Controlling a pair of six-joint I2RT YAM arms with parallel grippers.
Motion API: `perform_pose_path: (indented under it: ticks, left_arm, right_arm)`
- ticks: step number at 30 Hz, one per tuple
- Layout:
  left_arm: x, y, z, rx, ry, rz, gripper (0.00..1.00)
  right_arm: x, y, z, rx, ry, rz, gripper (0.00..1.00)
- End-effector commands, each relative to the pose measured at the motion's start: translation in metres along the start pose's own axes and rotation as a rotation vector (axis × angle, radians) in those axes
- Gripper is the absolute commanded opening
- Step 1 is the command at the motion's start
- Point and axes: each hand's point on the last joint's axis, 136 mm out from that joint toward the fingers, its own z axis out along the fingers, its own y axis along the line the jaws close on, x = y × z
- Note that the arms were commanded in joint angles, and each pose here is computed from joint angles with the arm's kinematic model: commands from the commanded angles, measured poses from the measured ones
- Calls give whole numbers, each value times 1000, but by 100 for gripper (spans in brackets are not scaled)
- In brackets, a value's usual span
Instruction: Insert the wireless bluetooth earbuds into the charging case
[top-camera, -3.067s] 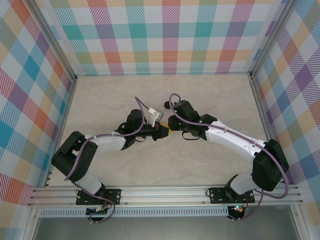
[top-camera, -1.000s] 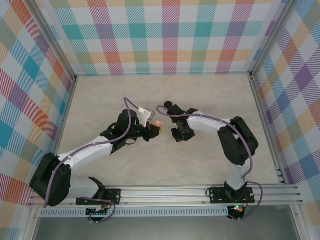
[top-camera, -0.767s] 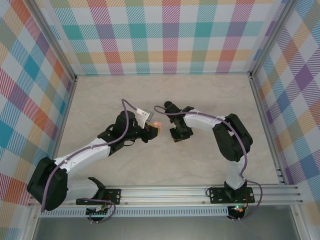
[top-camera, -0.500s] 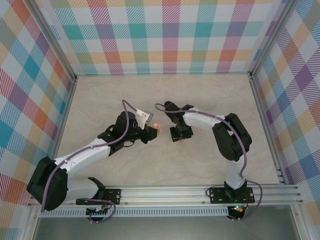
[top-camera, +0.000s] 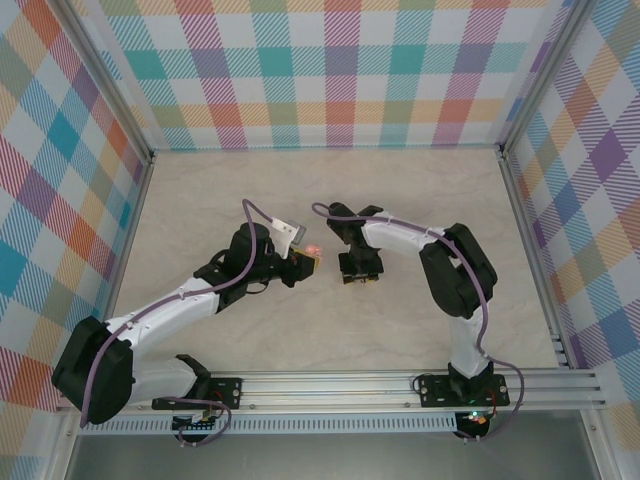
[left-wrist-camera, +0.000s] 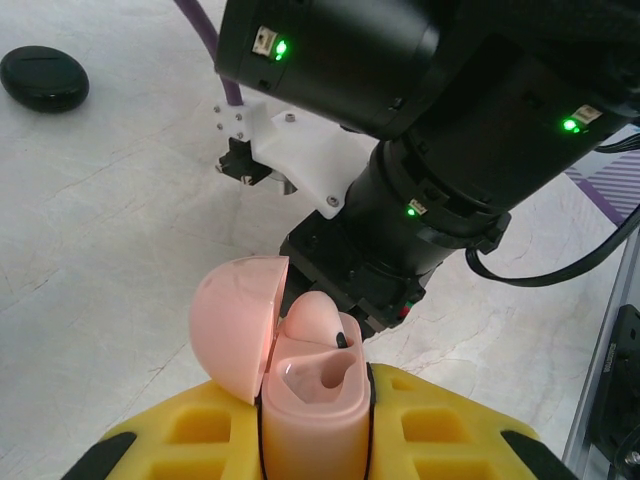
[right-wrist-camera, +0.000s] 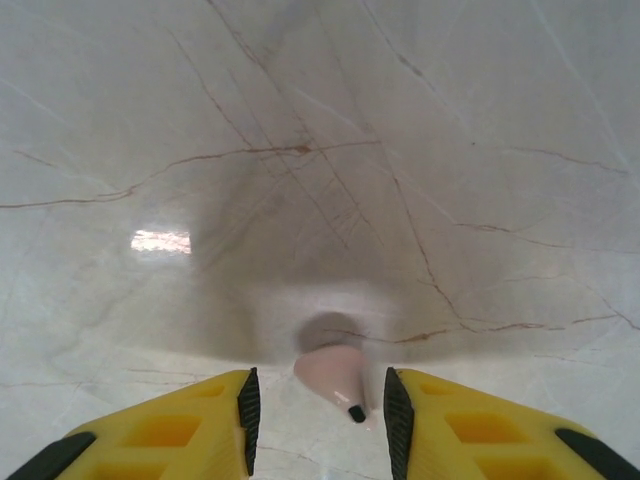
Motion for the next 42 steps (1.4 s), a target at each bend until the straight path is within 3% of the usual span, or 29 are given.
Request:
perform_pose_path:
  ticks: [1, 15, 28, 35, 42]
  left_arm:
    - [-1, -5, -4, 14, -8, 18, 10]
    - [-1, -8, -3, 28, -5, 18, 10]
    - [-3, -10, -2, 42, -1, 18, 9]
    - [5, -3, 7, 33, 18, -1, 9]
    - [19, 6, 27, 52, 15, -13, 9]
  right_arm:
    - [1, -2, 1, 17, 38, 31, 40]
    - [-5, -4, 11, 36, 38, 60, 36]
    - [-8, -14, 18, 71, 37, 77, 26]
    - [-18, -14, 0, 40, -73, 41, 23]
    - [-26, -2, -37, -95, -236, 21, 21]
